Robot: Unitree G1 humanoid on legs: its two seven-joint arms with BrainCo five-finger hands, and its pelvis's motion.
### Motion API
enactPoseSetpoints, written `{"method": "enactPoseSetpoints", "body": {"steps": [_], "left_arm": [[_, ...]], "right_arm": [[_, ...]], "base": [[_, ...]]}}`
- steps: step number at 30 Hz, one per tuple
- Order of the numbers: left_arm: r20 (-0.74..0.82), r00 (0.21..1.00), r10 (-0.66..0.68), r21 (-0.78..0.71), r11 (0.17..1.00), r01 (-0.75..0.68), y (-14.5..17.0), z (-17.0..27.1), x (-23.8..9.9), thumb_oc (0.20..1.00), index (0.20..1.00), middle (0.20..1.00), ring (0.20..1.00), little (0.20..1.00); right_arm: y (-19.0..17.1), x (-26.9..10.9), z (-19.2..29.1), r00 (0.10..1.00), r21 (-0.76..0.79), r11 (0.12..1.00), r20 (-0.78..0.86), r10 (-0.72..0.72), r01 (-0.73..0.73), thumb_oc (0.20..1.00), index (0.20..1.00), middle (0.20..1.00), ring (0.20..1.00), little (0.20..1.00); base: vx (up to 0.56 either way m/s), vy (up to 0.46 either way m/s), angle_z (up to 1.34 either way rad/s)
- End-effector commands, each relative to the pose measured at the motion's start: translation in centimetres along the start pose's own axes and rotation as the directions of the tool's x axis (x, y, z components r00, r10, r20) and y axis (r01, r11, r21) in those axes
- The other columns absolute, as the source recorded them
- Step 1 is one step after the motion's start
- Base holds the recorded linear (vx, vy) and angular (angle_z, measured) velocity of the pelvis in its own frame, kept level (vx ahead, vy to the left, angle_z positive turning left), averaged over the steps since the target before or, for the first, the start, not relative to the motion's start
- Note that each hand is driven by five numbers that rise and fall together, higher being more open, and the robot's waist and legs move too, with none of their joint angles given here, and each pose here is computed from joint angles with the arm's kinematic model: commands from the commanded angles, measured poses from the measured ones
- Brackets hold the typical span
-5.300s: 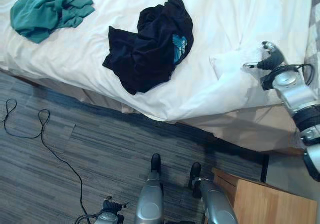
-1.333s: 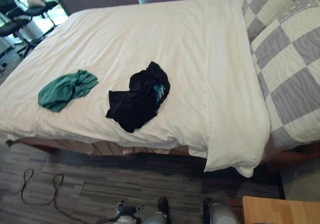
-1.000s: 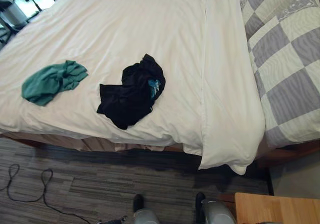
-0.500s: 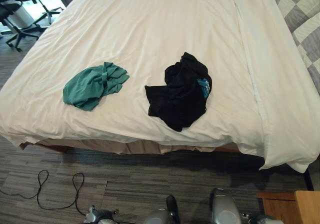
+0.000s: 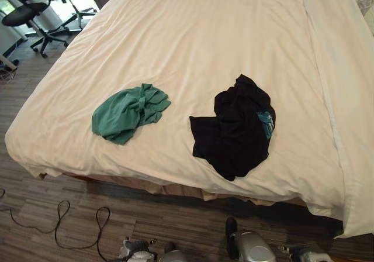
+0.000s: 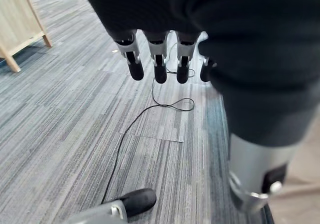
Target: Tidy up the quilt and then pick up the clothes from the bed and put them into the laundry hamper.
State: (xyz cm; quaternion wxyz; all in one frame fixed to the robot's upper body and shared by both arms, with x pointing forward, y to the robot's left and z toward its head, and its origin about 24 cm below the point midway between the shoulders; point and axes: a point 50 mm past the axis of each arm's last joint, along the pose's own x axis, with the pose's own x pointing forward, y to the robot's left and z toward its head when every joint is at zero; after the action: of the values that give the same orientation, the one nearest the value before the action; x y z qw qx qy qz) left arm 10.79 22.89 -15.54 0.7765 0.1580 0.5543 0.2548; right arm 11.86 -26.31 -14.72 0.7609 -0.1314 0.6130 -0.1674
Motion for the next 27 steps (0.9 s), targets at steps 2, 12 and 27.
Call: {"method": "enactPoseSetpoints", "body": {"steps": [2, 12, 27], "left_arm": [[0.097, 0.986, 0.134, 0.083, 0.986, -0.142, 2.0, 1.0, 0.5, 1.000, 1.000, 1.000, 1.000, 1.000], [0.190, 0.977, 0.092, 0.057, 0.993, -0.105, 3.9, 2.3, 1.3, 1.000, 1.000, 1.000, 1.000, 1.000], [0.507, 0.758, 0.410, -0.503, 0.855, -0.126, 8.4, 11.9, -2.1, 1.000, 1.000, 1.000, 1.000, 1.000]], "right_arm": [[-0.9, 0.1, -0.1, 0.998, -0.007, 0.998, -0.011, -0.061, 0.061, 1.000, 1.000, 1.000, 1.000, 1.000], [0.0, 0.0, 0.1, 0.998, -0.039, 0.999, 0.055, -0.024, 0.026, 1.000, 1.000, 1.000, 1.000, 1.000], [-5.0, -3.6, 8.9, 0.843, 0.536, 0.831, 0.372, -0.388, 0.145, 1.000, 1.000, 1.000, 1.000, 1.000]], "base": [[0.22, 0.746, -0.54], [0.10, 0.544, -0.37], [0.10, 0.048, 0.05]]}}
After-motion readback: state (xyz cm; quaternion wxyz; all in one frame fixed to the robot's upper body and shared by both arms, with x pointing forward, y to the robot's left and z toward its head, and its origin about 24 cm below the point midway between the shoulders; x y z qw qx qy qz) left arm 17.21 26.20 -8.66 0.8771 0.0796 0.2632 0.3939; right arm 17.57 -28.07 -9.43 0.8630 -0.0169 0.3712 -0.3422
